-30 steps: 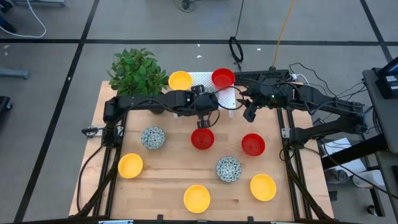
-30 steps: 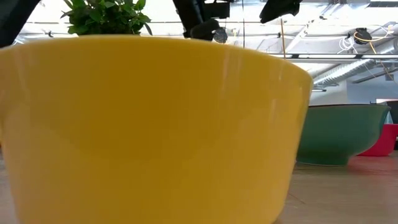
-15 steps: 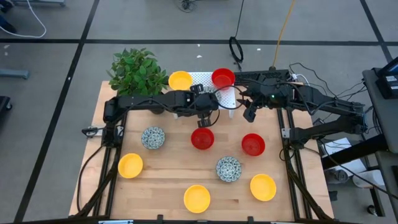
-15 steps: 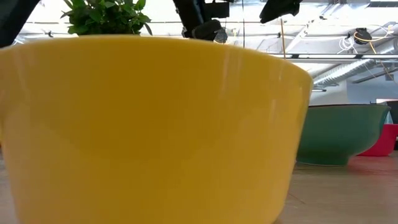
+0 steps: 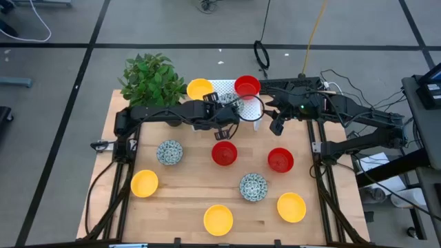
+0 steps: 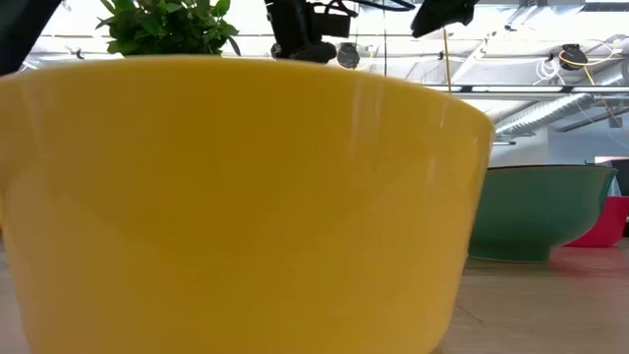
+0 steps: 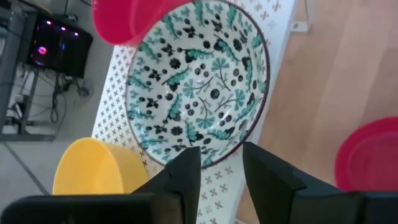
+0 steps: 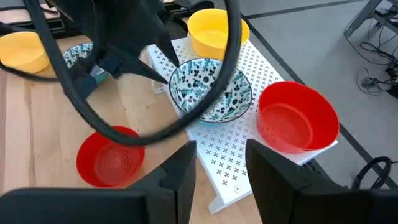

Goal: Pick & Place Mini bowls
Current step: Put the blue patterned bowl on the shelf, then stack the yellow bowl on the yellow bowl on the shelf

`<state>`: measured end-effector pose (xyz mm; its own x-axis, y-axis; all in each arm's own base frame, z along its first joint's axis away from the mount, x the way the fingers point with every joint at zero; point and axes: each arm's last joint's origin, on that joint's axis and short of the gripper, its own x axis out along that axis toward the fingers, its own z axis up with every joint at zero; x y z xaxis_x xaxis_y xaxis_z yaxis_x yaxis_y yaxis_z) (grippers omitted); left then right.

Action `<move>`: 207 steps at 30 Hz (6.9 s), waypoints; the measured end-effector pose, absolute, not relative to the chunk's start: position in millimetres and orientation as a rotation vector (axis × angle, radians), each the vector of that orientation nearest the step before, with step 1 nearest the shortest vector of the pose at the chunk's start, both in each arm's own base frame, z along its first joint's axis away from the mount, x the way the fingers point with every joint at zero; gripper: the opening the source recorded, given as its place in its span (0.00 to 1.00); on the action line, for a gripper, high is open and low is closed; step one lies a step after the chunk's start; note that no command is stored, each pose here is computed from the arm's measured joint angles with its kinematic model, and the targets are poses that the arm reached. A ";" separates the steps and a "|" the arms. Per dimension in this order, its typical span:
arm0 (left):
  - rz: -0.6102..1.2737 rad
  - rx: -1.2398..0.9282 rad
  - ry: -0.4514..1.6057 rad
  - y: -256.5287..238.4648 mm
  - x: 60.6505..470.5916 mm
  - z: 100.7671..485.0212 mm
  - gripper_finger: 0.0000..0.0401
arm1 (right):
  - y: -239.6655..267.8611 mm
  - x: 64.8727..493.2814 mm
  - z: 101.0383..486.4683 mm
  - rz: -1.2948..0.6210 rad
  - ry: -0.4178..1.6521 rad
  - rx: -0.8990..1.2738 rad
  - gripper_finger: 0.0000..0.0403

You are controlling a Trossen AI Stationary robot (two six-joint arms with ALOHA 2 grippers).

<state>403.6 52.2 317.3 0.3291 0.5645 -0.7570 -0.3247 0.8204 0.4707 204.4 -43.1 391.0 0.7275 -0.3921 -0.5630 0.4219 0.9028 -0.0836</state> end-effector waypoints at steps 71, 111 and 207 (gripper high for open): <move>0.985 -0.790 1.855 -131.0 220.6 170.6 0.49 | -43.4 206.5 390.8 -0.454 0.599 0.071 0.31; 0.221 -0.640 1.321 -155.4 301.2 276.2 0.02 | -46.2 222.5 380.1 -0.448 0.653 0.049 0.31; 0.410 0.297 1.268 162.7 344.1 312.4 0.06 | -92.4 216.8 394.2 -0.713 0.473 0.091 0.31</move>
<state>344.1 162.7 312.4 0.2418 0.4548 -0.8572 -0.1335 0.8906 0.4348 216.8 -92.4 394.2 0.6560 -0.6081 -0.4471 0.6486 0.7571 -0.0779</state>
